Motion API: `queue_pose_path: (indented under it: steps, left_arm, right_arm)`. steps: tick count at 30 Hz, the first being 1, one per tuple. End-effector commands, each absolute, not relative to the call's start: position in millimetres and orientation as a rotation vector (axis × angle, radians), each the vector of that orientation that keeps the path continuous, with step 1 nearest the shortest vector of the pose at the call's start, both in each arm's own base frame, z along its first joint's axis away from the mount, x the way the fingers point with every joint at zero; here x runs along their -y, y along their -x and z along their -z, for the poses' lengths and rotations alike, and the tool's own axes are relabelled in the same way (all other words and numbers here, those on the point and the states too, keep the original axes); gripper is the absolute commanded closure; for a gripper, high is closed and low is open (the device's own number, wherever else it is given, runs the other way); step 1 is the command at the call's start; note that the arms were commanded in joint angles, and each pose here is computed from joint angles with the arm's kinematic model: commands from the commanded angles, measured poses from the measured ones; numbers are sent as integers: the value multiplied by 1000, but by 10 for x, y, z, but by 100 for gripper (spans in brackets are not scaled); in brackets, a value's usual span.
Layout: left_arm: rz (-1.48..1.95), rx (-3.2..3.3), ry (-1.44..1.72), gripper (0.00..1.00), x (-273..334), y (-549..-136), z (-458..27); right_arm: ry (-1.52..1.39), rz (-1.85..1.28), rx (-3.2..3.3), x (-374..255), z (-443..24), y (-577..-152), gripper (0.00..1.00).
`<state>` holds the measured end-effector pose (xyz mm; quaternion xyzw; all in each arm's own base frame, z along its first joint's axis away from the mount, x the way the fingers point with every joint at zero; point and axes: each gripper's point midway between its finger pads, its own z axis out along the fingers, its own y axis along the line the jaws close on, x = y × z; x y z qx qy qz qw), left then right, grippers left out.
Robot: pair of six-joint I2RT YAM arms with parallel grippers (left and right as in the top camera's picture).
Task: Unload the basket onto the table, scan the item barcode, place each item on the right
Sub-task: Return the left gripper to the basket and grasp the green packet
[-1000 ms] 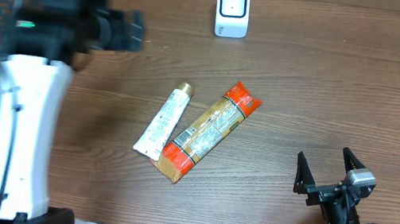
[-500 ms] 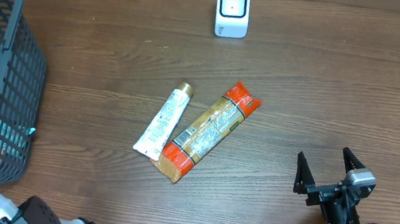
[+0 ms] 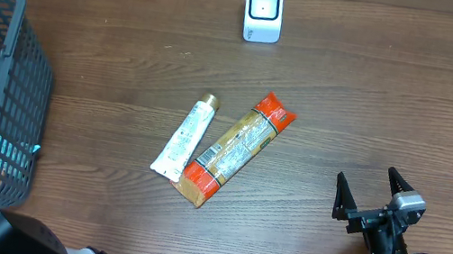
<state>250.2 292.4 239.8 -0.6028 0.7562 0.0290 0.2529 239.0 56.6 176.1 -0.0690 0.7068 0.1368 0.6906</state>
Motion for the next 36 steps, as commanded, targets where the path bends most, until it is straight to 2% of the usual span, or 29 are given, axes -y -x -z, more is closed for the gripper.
queue_pose_path:
  steps: [1,11,24,33,36]
  left_arm:
    - [-68,-2166,1652,0,-2920,-2486,-1995]
    - [-130,-2340,1829,0,-2954,-2298,-1168]
    - [-224,-2393,1892,0,-3020,-2171,-736]
    - [-212,-2414,1746,0,-3037,-2249,-343]
    - [-167,-2406,1703,3,-3018,-2319,-272]
  right_arm:
    - [154,-311,-1577,-578,-1743,-2388,0]
    - [154,-311,-1577,-578,-1743,-2388,0]
    - [154,-311,-1576,-578,-1744,-2388,0]
    - [154,-311,-1576,-578,-1744,-2388,0]
    - [154,-311,-1576,-578,-1744,-2388,0]
